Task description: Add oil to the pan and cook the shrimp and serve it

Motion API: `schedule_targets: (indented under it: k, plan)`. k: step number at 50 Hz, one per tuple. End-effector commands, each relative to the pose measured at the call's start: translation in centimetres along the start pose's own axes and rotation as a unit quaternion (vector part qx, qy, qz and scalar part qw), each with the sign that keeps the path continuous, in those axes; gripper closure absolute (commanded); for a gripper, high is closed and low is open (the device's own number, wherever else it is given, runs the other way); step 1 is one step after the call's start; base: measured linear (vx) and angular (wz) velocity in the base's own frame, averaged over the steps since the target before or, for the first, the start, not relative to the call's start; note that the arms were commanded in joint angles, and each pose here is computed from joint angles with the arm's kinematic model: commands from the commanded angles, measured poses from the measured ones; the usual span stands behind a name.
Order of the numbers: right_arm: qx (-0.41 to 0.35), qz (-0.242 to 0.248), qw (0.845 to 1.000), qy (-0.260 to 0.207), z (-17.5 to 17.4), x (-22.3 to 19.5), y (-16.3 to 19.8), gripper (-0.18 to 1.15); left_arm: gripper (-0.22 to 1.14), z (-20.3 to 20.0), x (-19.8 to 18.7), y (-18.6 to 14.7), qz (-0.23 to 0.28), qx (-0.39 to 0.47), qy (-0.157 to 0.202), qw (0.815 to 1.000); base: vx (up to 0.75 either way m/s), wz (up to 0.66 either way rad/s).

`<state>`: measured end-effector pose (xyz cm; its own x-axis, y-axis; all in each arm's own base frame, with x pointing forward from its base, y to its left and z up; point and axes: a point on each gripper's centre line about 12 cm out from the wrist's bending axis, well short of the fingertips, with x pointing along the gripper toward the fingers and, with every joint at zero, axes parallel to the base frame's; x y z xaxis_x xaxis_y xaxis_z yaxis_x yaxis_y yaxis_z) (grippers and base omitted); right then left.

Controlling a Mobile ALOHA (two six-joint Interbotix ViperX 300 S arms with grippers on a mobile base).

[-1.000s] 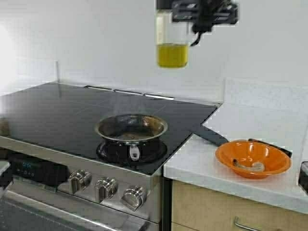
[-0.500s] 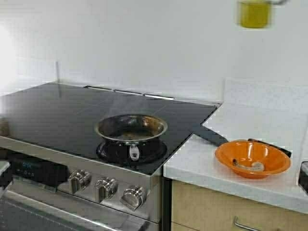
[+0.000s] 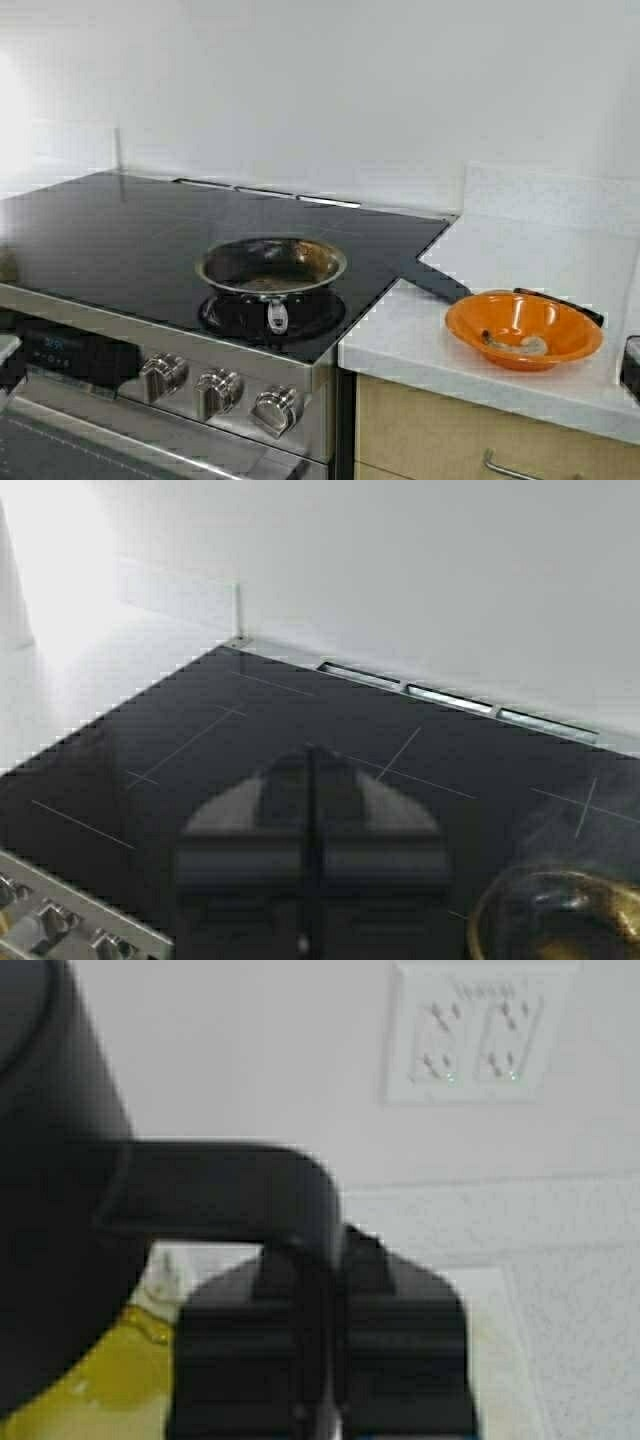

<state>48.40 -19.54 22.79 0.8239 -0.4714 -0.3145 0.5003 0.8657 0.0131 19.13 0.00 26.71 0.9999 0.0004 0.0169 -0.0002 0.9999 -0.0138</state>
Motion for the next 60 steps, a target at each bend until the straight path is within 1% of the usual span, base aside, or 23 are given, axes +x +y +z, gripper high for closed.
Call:
schedule_targets:
  k: [1, 9, 13, 16, 19, 23, 29, 40, 50, 60]
  plan:
    - [0.018, -0.020, 0.999, -0.031, 1.2, 3.6, -1.0, 0.91, 0.89, 0.3, 0.1, 0.0, 0.001, 0.005, -0.005, 1.000, 0.00, 0.00]
    - [0.019, -0.039, 0.999, -0.022, -3.0, 9.7, -2.0, 0.91, 0.89, 0.1, 0.1, 0.0, 0.001, 0.007, -0.005, 1.000, 0.00, 0.00]
    - [0.025, -0.057, 0.998, -0.024, -5.3, 12.0, -2.8, 0.91, 0.89, 0.0, 0.0, 0.0, 0.001, 0.006, -0.005, 1.000, 0.00, 0.00]
    - [0.029, -0.070, 0.997, -0.029, -6.9, 13.3, -3.4, 0.91, 0.89, -0.1, -0.1, 0.0, 0.001, 0.006, -0.004, 1.000, 0.00, 0.00]
    - [0.034, -0.072, 0.996, -0.029, -8.5, 14.6, -3.7, 0.91, 0.89, 0.0, -0.1, 0.0, 0.001, 0.005, -0.006, 1.000, 0.00, 0.00]
    - [0.043, -0.070, 0.996, -0.024, -10.5, 15.9, -4.0, 0.91, 0.89, 0.0, -0.2, 0.0, 0.001, 0.005, -0.008, 1.000, 0.00, 0.00]
    - [0.066, -0.064, 0.995, -0.023, -12.5, 17.2, -4.3, 0.91, 0.89, 0.4, -0.3, 0.0, 0.001, 0.004, -0.015, 1.000, 0.00, 0.00]
    - [0.067, -0.061, 0.996, -0.025, -13.7, 18.2, -4.8, 0.91, 0.89, 0.3, -0.4, 0.0, 0.001, 0.002, -0.016, 1.000, 0.00, 0.00]
    - [0.060, -0.057, 0.996, -0.011, -15.1, 18.7, -4.7, 0.91, 0.89, 0.5, -0.4, 0.0, 0.001, 0.002, -0.018, 1.000, 0.00, 0.00]
    - [0.034, -0.044, 0.998, -0.003, -14.8, 18.9, -4.4, 0.91, 0.89, 0.5, -0.6, 0.0, 0.001, 0.002, -0.018, 1.000, 0.00, 0.00]
